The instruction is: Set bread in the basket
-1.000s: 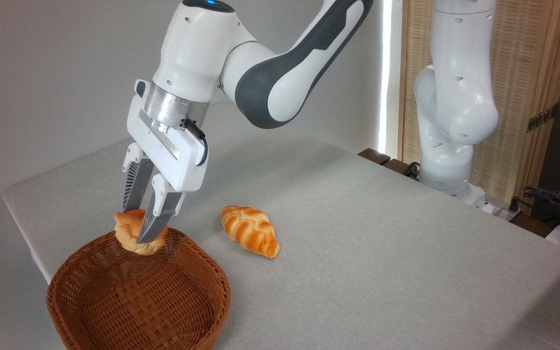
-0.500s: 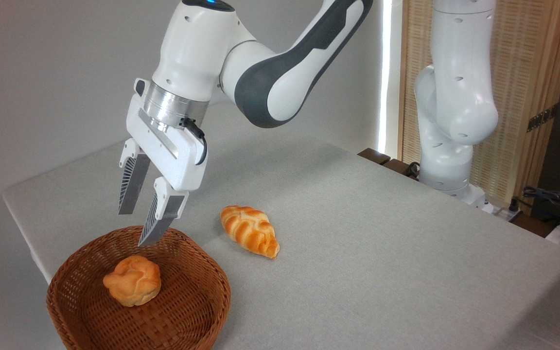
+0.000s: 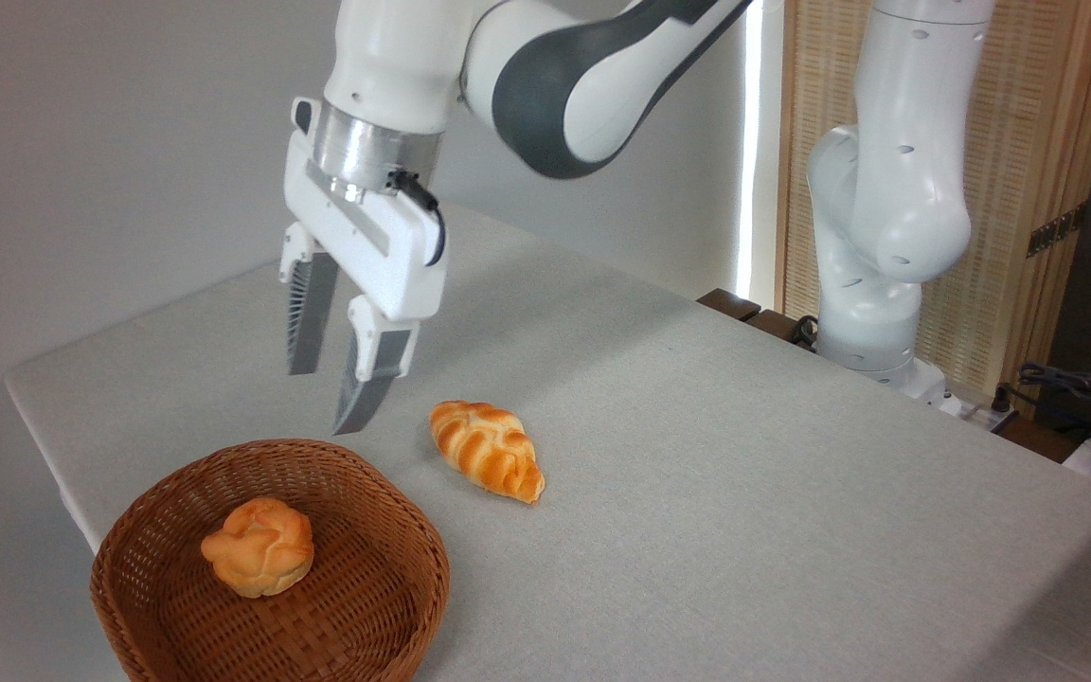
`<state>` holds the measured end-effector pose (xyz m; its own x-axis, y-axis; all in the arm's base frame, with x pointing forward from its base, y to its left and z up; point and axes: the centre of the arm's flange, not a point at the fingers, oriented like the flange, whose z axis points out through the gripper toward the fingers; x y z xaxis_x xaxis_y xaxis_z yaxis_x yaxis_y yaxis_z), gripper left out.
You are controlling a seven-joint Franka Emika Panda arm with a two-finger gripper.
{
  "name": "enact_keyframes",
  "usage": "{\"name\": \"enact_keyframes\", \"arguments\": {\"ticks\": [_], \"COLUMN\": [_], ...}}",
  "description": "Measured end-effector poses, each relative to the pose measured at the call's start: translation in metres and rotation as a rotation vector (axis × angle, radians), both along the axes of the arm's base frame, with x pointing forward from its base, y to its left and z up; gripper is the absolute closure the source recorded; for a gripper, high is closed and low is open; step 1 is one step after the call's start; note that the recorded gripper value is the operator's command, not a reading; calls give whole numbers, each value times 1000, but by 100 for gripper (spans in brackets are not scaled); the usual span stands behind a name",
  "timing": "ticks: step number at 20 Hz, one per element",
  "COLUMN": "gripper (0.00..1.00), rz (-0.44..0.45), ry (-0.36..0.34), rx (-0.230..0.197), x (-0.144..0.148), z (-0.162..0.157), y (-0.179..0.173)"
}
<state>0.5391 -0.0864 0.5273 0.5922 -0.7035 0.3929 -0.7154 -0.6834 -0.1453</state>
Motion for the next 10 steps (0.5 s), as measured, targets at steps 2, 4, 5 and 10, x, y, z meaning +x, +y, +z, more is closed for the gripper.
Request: {"name": "enact_keyframes", "arguments": {"ticks": [2, 4, 5, 10], "gripper": [0, 0, 0, 0], "rz": [-18, -21, -14, 45], "ry": [52, 115, 149, 279], "rx": [29, 68, 80, 94], "x": [-10, -19, -23, -33], "z": [6, 16, 22, 31], "y": [8, 13, 15, 18]}}
